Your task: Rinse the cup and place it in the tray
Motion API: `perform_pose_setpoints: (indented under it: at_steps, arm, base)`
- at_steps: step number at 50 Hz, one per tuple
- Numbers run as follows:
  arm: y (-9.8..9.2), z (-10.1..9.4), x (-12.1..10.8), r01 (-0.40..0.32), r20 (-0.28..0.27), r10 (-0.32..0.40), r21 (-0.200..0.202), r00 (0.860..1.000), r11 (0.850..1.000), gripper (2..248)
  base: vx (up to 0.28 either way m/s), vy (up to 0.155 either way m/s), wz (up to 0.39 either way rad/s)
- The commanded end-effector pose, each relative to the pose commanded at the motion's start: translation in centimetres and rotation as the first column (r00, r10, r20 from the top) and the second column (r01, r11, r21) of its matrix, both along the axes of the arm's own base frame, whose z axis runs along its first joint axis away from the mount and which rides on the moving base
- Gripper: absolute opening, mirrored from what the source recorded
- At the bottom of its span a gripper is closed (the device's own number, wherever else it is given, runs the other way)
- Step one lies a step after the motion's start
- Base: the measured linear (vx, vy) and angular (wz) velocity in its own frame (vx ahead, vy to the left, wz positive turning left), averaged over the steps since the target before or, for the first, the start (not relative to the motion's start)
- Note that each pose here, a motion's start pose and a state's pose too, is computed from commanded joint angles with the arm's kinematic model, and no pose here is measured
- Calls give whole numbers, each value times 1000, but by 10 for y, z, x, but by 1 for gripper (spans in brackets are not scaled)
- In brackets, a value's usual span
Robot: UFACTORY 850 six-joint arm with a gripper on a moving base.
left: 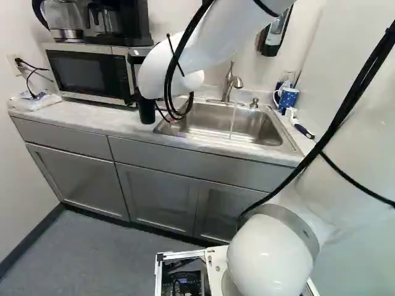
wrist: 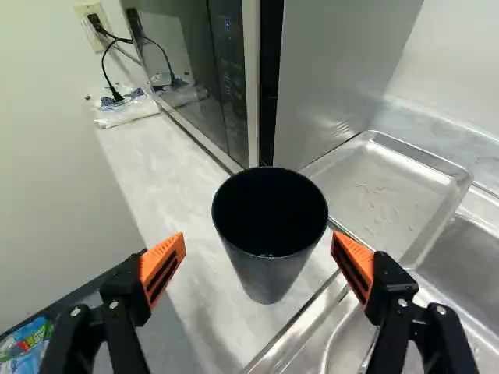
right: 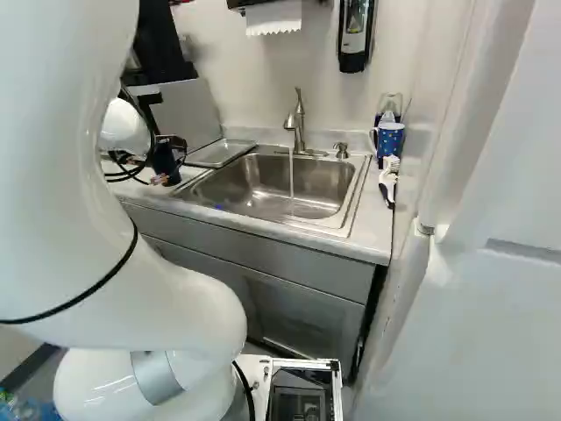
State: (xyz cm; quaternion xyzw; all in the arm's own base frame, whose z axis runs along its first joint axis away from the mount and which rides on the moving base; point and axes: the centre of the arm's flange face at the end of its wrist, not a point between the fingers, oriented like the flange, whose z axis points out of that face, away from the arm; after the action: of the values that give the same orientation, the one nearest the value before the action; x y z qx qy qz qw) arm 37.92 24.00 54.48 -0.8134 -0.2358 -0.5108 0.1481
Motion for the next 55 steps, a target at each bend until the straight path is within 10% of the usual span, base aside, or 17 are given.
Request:
perform_pose_setpoints:
  at_steps: [55]
  arm:
    - [-3,-27,-9,-21,222,-10,141,975,990,247]
  base:
    - [0,0,0]
